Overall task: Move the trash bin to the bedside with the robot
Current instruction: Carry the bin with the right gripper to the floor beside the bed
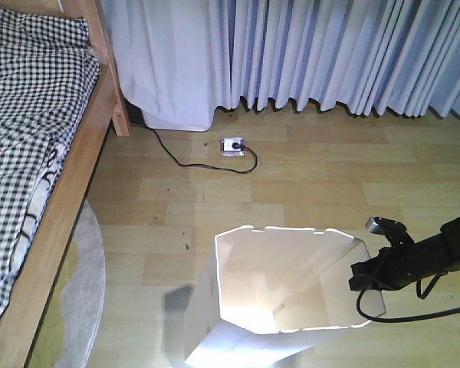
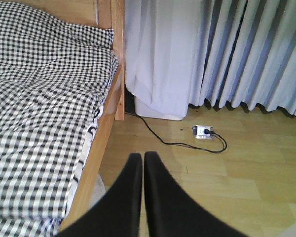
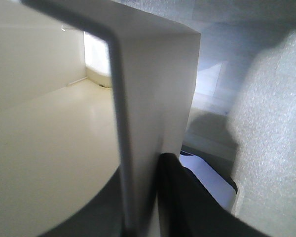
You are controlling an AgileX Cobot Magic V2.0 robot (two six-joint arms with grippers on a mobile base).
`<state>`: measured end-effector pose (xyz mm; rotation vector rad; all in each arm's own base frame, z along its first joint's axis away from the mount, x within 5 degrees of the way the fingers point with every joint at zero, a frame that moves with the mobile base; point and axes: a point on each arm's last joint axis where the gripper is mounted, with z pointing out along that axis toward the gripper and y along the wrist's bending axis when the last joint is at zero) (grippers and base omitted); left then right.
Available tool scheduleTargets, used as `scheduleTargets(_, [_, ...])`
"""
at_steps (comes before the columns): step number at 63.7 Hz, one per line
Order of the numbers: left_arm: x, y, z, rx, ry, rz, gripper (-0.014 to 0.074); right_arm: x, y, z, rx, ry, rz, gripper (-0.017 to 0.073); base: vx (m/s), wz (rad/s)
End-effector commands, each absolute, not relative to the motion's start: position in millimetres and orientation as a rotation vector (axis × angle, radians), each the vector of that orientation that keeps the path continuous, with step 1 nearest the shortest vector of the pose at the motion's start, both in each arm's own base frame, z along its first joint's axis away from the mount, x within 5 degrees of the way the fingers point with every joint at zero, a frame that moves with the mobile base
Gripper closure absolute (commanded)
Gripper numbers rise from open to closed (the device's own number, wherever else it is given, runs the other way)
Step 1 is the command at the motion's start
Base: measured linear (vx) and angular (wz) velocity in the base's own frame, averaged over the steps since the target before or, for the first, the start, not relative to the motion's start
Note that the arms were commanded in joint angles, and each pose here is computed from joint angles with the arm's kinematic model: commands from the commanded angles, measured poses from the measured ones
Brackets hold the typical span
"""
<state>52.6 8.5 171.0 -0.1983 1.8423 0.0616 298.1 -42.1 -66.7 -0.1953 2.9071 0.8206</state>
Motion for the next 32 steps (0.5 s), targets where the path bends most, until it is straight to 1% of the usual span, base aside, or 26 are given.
scheduleTargets(1, [53.5, 8.2, 176.4, -0.191, 1.766, 0.054, 0.06, 310.7, -29.2, -29.8, -0.204, 2.727, 1.107, 0.0564, 0.24, -0.03])
scheduleTargets(32, [53.5, 8.2, 176.4, -0.191, 1.766, 0.054, 0.06, 310.7, -29.2, -29.8, -0.204, 2.727, 1.107, 0.0564, 0.21, -0.06])
